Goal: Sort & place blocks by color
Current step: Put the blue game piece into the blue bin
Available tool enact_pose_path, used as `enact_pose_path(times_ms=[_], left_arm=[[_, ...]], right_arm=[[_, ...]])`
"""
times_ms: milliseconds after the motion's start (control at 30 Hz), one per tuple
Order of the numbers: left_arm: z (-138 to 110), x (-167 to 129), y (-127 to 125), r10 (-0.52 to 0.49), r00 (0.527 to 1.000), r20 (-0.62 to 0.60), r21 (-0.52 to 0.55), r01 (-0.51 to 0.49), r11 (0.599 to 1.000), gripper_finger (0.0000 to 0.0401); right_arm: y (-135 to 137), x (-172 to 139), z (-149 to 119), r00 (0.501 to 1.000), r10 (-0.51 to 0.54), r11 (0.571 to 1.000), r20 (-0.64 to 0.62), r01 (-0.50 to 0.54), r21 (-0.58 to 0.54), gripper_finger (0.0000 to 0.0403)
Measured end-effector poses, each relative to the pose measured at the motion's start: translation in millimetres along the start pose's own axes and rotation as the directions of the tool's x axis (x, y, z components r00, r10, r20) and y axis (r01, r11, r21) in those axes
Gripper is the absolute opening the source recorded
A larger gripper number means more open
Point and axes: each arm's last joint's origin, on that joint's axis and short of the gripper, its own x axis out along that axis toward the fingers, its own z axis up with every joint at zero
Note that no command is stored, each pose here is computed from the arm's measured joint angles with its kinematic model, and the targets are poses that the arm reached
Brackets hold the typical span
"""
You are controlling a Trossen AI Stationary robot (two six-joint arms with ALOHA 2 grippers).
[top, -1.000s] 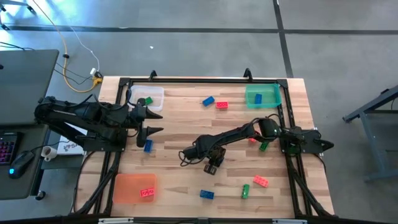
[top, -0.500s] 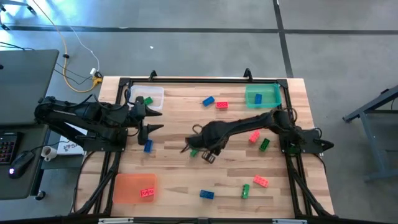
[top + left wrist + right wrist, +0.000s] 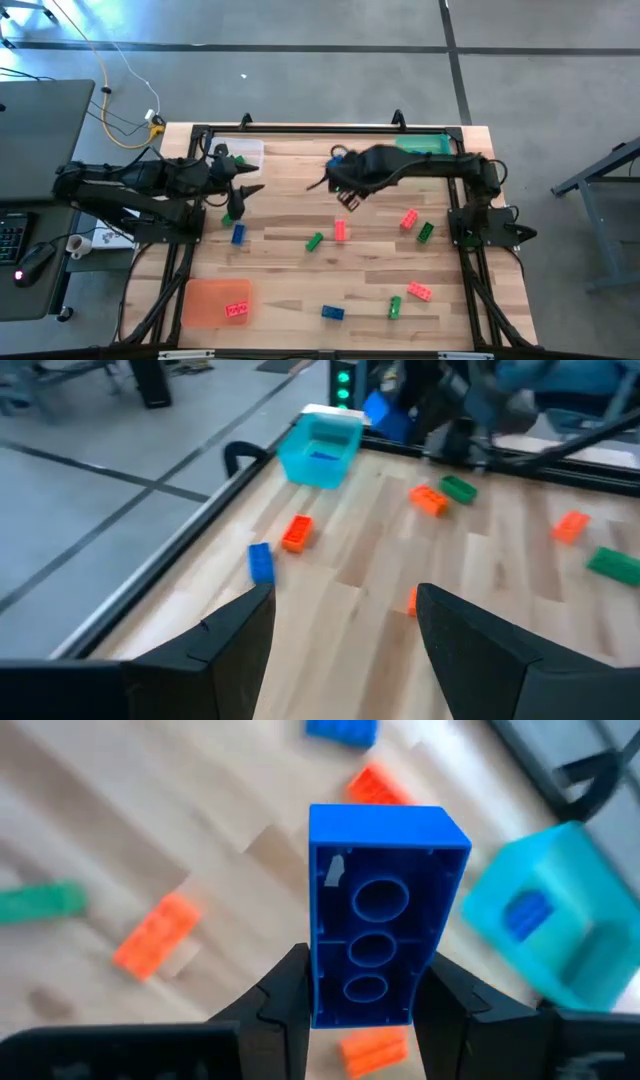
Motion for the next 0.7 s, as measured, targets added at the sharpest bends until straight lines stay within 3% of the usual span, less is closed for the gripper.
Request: enact_pose_path(times_ms=[267, 533, 700], left_arm=[[1.9, 8.5, 19.3, 0.161, 0.987, -0.009, -0.037, -0.161, 0.986, 0.0230], [1.7, 18.5, 37.4, 0.271, 0.962, -0.046, -0.073, -0.274, 0.959, 0.0230], [1.2, 22.7, 46.6, 0.321, 0.945, -0.067, -0.089, -0.326, 0.941, 0.0230]], right_arm=[[-57.2, -4.5, 23.4, 0.994, -0.081, 0.996, 0.069, 0.079, 0.034, 0.0106], [-109.1, 16.0, 48.1, 0.990, -0.138, 0.990, 0.007, 0.137, 0.027, 0.0106], [-143.2, 29.1, 58.6, 0.992, -0.117, 0.990, -0.057, 0.121, 0.072, 0.0106]])
